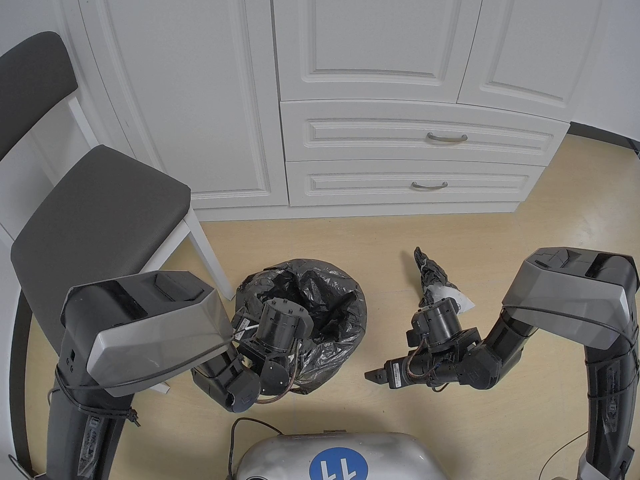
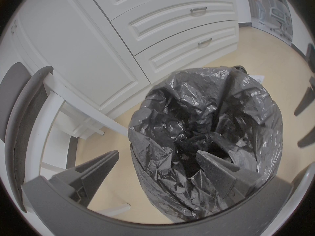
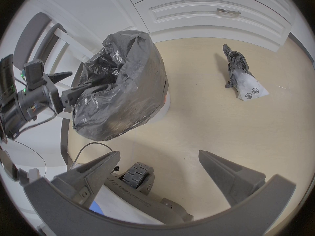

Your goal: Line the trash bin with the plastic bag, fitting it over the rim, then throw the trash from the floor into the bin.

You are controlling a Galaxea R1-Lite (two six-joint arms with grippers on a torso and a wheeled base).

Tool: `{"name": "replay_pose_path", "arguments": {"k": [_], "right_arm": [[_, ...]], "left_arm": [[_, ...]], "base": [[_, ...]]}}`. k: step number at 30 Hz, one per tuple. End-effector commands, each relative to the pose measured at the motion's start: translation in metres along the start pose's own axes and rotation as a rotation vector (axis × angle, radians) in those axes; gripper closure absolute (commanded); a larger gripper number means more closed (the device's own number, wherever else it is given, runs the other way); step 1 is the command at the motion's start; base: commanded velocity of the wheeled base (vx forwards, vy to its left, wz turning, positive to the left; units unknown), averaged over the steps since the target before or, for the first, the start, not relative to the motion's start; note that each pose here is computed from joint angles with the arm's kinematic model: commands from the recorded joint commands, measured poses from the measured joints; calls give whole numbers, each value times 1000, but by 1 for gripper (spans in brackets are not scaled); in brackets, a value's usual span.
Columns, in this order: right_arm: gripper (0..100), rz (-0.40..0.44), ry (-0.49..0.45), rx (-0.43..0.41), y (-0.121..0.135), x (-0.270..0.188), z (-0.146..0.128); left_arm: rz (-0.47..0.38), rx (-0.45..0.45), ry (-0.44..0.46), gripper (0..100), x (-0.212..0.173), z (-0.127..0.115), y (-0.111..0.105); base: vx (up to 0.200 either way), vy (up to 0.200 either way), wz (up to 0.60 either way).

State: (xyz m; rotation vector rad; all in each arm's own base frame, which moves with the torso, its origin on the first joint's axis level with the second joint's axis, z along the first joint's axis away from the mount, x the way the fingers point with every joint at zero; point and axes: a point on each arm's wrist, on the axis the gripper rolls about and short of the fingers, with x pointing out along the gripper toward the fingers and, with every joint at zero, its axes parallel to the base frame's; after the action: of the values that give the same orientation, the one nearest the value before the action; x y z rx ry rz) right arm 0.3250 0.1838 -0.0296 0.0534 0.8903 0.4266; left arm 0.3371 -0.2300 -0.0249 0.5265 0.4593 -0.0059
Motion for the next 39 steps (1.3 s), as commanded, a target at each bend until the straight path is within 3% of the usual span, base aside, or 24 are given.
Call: {"name": "replay_pose_path", "arguments": {"k": [1,13,22,28,39], "right_arm": [[0,-7,8,4,-4,5,-3],[0,-7,13,0,-4,5,-4],[0,-6,9,4,-3,5,-3],[0,-7,10,8,-4,5,-3],[0,-7,12,2,-4,5,-4]], "left_arm": [[-10,31,32,0,-4,-13,-2],[-10,69,32,0,-22,-22,2],[45,114,-75,0,-2,-4,-6],[53,199,-77,0,17,-8,-22],[82,283,-32,0,3,-19,-10]], "base": [[0,0,0],[0,0,0],[0,0,0],[0,0,0],[0,0,0]]}}
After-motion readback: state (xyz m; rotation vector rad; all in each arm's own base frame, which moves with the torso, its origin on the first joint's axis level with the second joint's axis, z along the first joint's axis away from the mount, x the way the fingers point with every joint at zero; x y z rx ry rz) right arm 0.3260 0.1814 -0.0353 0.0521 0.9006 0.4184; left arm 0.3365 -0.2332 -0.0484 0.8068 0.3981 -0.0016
